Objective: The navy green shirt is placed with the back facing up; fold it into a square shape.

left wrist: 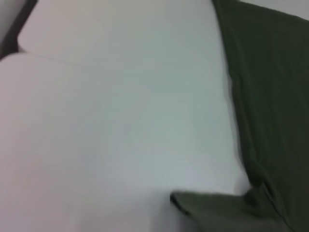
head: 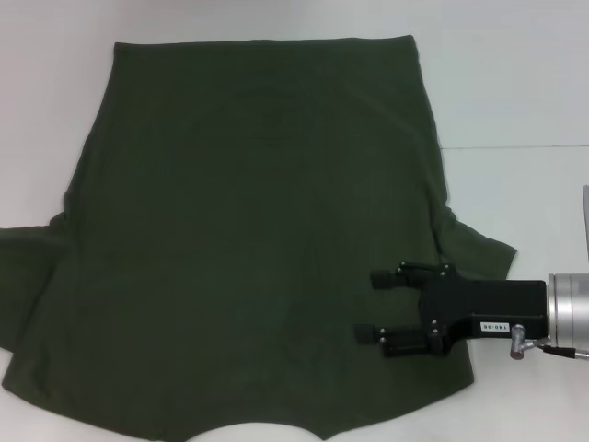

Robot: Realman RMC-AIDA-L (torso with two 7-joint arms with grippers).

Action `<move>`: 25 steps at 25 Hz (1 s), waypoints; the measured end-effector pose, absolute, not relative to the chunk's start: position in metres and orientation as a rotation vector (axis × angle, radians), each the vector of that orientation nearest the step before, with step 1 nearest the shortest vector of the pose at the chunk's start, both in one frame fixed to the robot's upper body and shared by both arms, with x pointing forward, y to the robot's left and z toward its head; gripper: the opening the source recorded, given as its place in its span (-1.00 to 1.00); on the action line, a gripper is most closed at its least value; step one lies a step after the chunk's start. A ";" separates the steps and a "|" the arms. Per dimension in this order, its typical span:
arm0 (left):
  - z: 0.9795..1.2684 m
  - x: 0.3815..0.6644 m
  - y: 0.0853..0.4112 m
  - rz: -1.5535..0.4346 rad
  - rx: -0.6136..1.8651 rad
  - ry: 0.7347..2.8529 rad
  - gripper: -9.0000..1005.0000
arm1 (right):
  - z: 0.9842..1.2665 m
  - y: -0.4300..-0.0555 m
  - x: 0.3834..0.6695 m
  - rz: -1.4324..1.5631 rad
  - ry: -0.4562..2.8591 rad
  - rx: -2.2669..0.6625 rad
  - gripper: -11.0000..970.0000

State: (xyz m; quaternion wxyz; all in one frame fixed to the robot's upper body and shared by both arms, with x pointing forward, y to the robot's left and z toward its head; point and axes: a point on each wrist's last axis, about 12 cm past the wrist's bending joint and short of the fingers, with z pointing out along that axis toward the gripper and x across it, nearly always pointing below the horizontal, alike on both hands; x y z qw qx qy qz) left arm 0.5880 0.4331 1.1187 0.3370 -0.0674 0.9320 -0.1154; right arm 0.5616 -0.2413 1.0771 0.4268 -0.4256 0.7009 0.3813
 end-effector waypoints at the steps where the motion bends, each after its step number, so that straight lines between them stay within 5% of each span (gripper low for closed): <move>1: 1.124 0.591 0.433 -0.290 -0.168 2.429 -0.92 | 1.077 -0.241 0.562 0.952 1.751 -1.064 0.92; 10: 1.151 0.609 0.416 -0.389 -0.121 2.484 -0.92 | 1.078 -0.241 0.562 0.948 1.750 -1.064 0.92; 18: 1.176 0.638 0.348 -0.571 0.006 2.600 -0.92 | 1.077 -0.241 0.562 0.949 1.750 -1.063 0.92; 25: 1.163 0.655 0.273 -0.612 0.148 2.688 -0.90 | 1.075 -0.243 0.559 0.955 1.757 -1.054 0.92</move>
